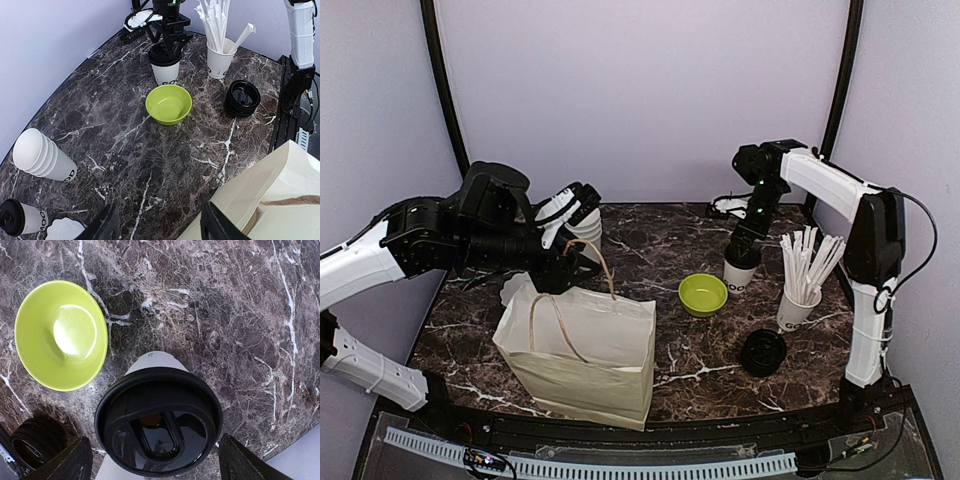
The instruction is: Pack the takeout coffee
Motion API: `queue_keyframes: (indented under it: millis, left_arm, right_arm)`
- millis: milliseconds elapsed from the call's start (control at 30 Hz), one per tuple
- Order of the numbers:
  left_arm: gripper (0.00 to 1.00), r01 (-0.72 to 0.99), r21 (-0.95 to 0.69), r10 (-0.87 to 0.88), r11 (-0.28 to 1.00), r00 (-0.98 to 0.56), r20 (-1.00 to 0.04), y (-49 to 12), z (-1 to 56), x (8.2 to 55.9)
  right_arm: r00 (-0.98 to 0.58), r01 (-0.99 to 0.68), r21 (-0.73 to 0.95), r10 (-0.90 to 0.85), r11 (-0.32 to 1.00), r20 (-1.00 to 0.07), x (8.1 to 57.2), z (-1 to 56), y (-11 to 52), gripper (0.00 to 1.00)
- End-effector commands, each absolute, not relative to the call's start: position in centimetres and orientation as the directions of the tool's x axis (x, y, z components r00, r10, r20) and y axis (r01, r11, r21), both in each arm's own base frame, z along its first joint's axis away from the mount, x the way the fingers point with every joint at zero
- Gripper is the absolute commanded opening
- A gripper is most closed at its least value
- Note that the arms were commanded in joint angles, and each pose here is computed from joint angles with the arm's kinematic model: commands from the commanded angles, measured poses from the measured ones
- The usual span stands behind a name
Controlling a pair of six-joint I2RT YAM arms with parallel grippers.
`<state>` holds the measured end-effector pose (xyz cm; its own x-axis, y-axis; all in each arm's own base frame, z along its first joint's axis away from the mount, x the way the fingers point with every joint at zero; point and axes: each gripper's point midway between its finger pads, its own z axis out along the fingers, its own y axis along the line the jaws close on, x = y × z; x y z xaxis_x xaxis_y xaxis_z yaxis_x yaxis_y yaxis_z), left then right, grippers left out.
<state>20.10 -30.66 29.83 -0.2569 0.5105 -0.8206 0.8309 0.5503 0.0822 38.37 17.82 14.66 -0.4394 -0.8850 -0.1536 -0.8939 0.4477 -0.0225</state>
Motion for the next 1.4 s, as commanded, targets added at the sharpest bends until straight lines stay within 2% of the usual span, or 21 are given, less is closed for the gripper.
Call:
queue_keyframes:
  millis: [0, 233, 400, 800, 933, 1133, 1367]
  left_arm:
    - [0.58, 0.829, 0.065, 0.498, 0.555, -0.268, -0.825, -30.1, 29.9, 19.8]
    - [0.58, 0.831, 0.072, 0.502, 0.551, -0.261, -0.824, -30.1, 29.8, 19.9]
    - [0.58, 0.833, 0.075, 0.507, 0.548, -0.26, -0.822, -30.2, 29.6, 19.9]
    - [0.58, 0.835, 0.074, 0.514, 0.545, -0.263, -0.817, -30.4, 29.4, 20.0]
    - [0.58, 0.84, 0.072, 0.517, 0.537, -0.261, -0.815, -30.7, 29.4, 19.9]
    - [0.49, 0.845, 0.085, 0.522, 0.529, -0.244, -0.817, -31.1, 30.2, 20.2]
    - [0.24, 0.839, 0.095, 0.506, 0.536, -0.229, -0.831, -32.2, 31.4, 21.2]
  right_arm:
    - [-0.441, -0.894, -0.02, -0.884, 0.449, -0.154, 38.8, 14.5, 18.3, 0.86]
    - [-0.446, -0.892, -0.009, -0.883, 0.452, -0.144, 38.8, 13.9, 18.3, 0.83]
    - [-0.449, -0.891, -0.005, -0.884, 0.453, -0.127, 38.6, 13.4, 18.0, 0.76]
    - [-0.453, -0.889, -0.029, -0.886, 0.458, -0.104, 38.4, 12.7, 17.3, 0.78]
    - [-0.452, -0.889, -0.028, -0.886, 0.457, -0.105, 38.3, 12.6, 17.3, 0.72]
    - [-0.452, -0.884, -0.061, -0.88, 0.464, -0.146, 38.8, 14.3, 17.6, 0.64]
    - [-0.415, -0.885, -0.105, -0.871, 0.454, -0.264, 38.9, 18.4, 19.1, 0.6]
